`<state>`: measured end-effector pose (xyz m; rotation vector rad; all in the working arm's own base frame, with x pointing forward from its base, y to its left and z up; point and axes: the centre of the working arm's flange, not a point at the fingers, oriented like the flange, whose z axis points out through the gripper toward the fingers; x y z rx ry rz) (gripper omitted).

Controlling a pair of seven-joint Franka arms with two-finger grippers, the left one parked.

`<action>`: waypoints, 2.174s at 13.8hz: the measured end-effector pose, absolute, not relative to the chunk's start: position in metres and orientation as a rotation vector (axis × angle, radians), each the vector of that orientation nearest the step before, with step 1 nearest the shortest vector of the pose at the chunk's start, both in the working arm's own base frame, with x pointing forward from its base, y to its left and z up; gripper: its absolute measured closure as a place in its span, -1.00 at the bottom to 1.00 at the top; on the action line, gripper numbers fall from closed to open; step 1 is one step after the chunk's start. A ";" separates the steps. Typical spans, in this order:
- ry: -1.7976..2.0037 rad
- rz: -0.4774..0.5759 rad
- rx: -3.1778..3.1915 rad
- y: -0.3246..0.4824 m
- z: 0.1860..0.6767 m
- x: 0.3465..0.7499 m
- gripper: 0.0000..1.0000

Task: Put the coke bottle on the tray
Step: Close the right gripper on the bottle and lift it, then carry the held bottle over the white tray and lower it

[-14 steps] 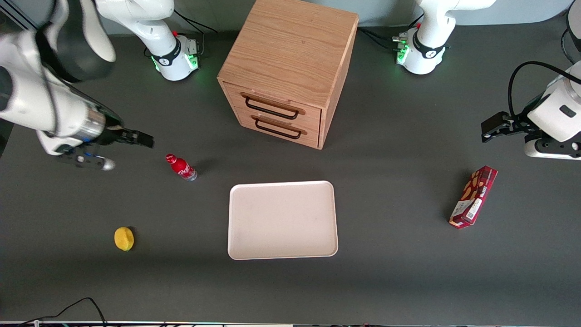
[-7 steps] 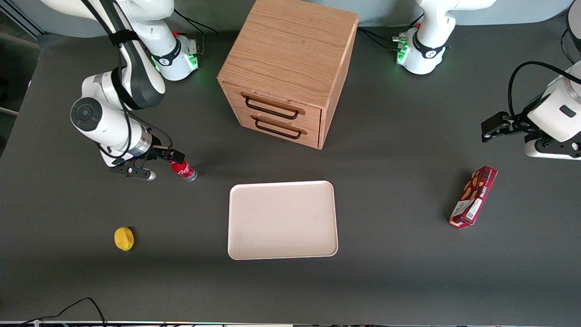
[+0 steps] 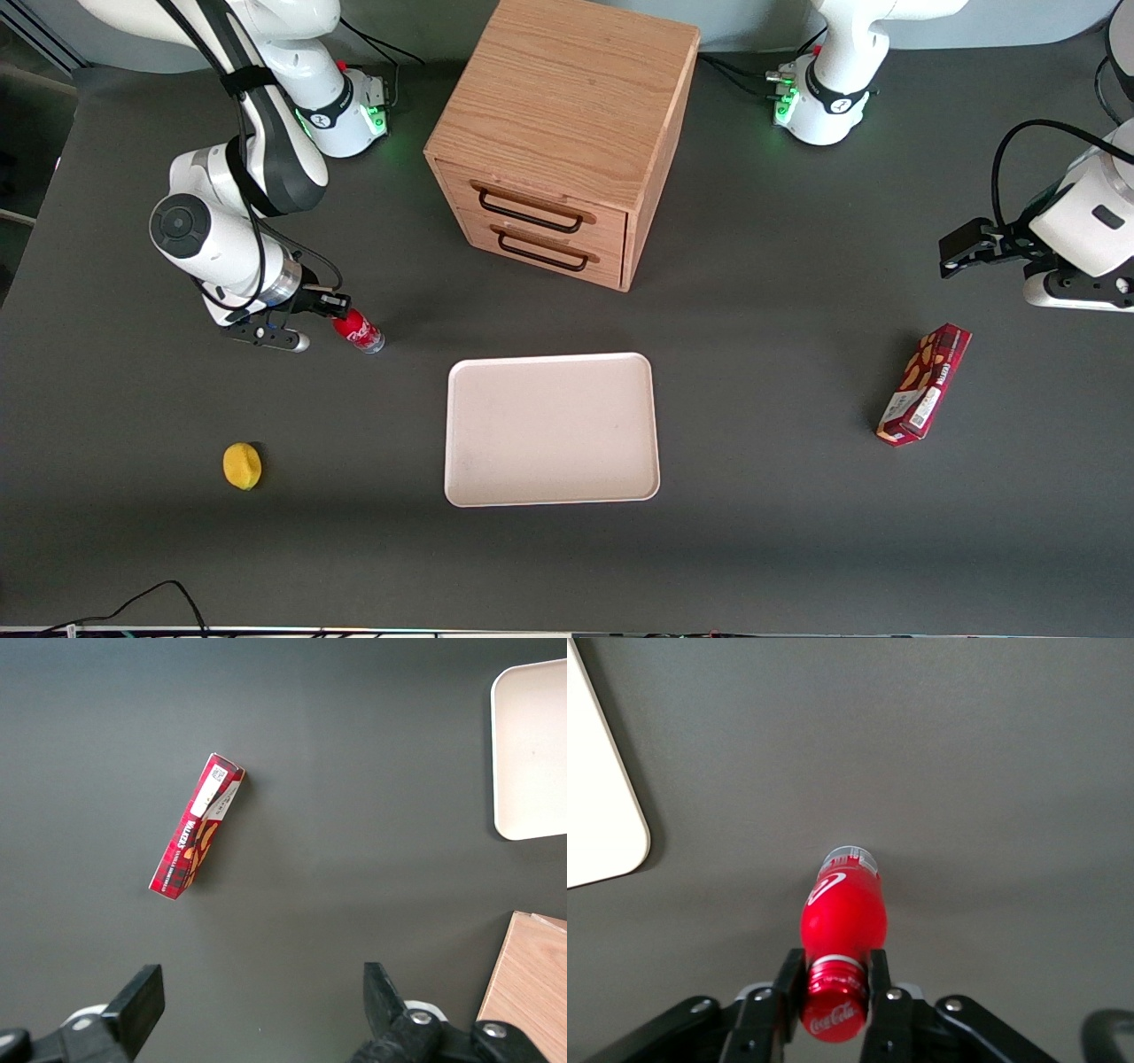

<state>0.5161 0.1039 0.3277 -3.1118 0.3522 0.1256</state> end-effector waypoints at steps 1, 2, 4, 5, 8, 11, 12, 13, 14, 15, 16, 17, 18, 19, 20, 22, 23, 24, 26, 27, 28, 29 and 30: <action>0.350 0.124 -3.114 0.104 0.328 0.516 0.37; 0.349 0.122 -3.115 0.104 0.328 0.516 0.37; 0.343 0.122 -3.122 0.104 0.339 0.518 0.37; 0.334 0.138 -3.136 0.104 0.353 0.521 0.37; 0.326 0.190 -3.174 0.106 0.445 0.537 0.37; 0.314 0.155 -3.164 0.115 0.544 0.558 0.37; 0.311 0.158 -3.155 0.122 0.567 0.568 0.37; 0.337 0.171 -3.139 0.133 0.579 0.582 0.37; 0.389 0.185 -3.114 0.149 0.581 0.600 0.37; 0.461 0.200 -3.077 0.168 0.571 0.621 0.37; 0.547 0.226 -3.041 0.187 0.552 0.641 0.37; 0.642 0.251 -3.004 0.205 0.524 0.661 0.37; 0.730 0.253 -2.965 0.222 0.495 0.679 0.37; 0.805 0.234 -2.923 0.237 0.466 0.693 0.37; 0.867 0.204 -2.893 0.250 0.441 0.705 0.37; 0.941 0.135 -2.881 0.266 0.397 0.720 0.37; 0.965 0.119 -2.876 0.273 0.380 0.723 0.37; 0.977 0.110 -2.871 0.280 0.368 0.725 0.37; 0.995 0.090 -2.865 0.288 0.355 0.726 0.37; 0.997 0.075 -2.874 0.289 0.351 0.727 0.37; 0.998 0.065 -2.882 0.290 0.345 0.728 0.37; 0.999 0.059 -2.882 0.290 0.341 0.729 0.37; 1.000 0.059 -2.883 0.290 0.337 0.730 0.37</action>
